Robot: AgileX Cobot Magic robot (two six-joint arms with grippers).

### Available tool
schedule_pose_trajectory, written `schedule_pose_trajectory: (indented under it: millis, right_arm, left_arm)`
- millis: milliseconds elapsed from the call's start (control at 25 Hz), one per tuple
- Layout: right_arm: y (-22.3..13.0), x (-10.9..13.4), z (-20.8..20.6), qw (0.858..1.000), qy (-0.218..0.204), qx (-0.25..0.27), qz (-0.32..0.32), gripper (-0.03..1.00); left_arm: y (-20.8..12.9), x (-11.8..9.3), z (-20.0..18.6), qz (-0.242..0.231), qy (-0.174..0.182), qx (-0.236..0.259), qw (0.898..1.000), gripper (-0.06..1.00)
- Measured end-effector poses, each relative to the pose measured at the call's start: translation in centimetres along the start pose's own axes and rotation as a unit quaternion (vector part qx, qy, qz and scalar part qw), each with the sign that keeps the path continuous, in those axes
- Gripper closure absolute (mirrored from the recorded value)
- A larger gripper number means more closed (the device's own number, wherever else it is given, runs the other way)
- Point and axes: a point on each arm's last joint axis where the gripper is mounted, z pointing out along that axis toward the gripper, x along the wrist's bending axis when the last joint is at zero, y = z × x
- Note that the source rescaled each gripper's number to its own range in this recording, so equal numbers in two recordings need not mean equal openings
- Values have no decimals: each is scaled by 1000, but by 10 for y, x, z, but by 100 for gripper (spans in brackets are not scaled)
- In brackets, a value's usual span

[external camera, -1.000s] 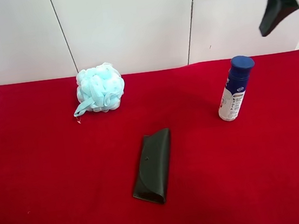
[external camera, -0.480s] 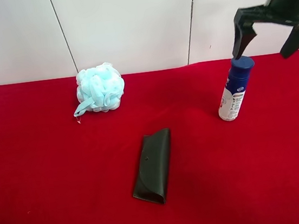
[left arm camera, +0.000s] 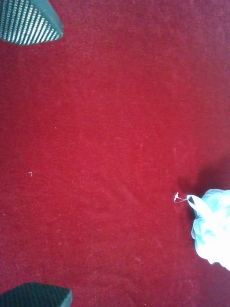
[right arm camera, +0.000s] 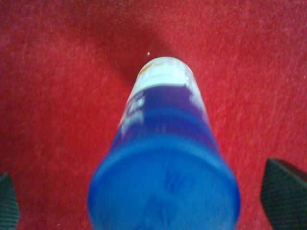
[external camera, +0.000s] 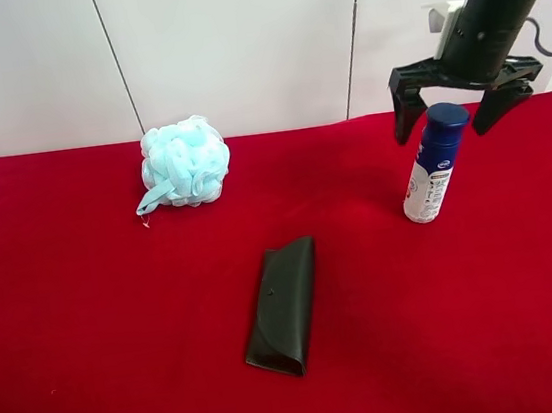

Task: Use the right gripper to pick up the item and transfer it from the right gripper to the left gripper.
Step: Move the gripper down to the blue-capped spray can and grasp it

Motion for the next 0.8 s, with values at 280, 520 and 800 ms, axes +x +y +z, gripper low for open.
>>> schedule_pose_trajectory:
  millis: [280, 520, 800]
  right_arm:
    - [4, -2, 15, 1000, -6, 6, -1, -3]
    - [5, -3, 23, 1000, -7, 17, -1, 11]
    - [5, -3, 23, 1000, -7, 17, -1, 81]
  left_arm:
    - [0, 0, 0, 0, 0, 0, 1000, -6]
    - [0, 0, 0, 0, 0, 0, 1000, -6]
    - [0, 0, 0, 0, 0, 0, 1000, -6]
